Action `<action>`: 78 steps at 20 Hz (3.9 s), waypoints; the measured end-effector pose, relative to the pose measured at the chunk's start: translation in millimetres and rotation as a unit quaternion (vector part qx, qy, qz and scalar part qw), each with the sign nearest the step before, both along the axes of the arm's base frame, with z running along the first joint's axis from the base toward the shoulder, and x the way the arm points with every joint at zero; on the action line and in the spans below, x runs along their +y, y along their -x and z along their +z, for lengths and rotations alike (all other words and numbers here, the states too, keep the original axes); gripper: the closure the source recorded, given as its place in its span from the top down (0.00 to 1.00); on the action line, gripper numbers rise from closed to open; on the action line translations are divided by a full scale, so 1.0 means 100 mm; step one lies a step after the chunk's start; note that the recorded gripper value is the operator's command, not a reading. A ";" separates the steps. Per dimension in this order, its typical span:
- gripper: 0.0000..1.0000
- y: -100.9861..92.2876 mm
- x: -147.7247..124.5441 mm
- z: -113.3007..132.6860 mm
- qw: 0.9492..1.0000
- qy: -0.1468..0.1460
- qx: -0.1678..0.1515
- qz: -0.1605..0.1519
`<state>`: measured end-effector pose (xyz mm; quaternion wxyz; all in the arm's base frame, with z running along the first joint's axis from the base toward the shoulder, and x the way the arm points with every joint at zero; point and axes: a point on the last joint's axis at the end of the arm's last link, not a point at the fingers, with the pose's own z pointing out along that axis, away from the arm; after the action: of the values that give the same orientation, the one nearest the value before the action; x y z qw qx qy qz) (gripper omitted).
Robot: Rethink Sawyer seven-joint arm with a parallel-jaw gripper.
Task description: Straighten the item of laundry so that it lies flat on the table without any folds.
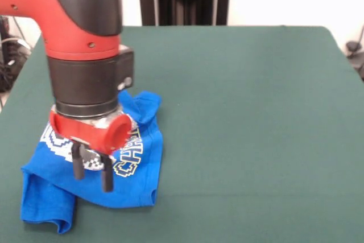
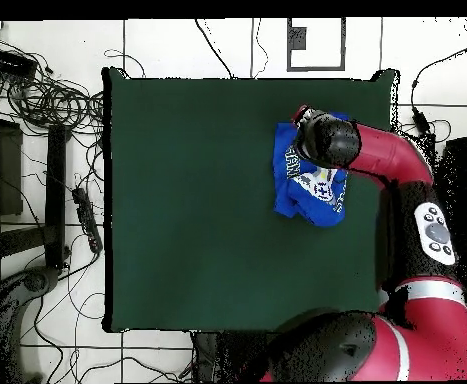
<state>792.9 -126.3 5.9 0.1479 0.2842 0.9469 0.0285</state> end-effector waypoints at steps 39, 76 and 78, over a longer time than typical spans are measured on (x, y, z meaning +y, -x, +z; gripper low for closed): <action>1.00 0.44 0.42 -0.21 0.999 0.005 0.012 0.046; 0.00 0.25 0.75 -0.23 0.998 -0.010 -0.008 0.064; 0.00 0.24 0.76 -0.20 0.998 -0.008 -0.010 0.066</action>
<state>769.3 -50.0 -14.0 0.1531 0.2224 0.9616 0.0491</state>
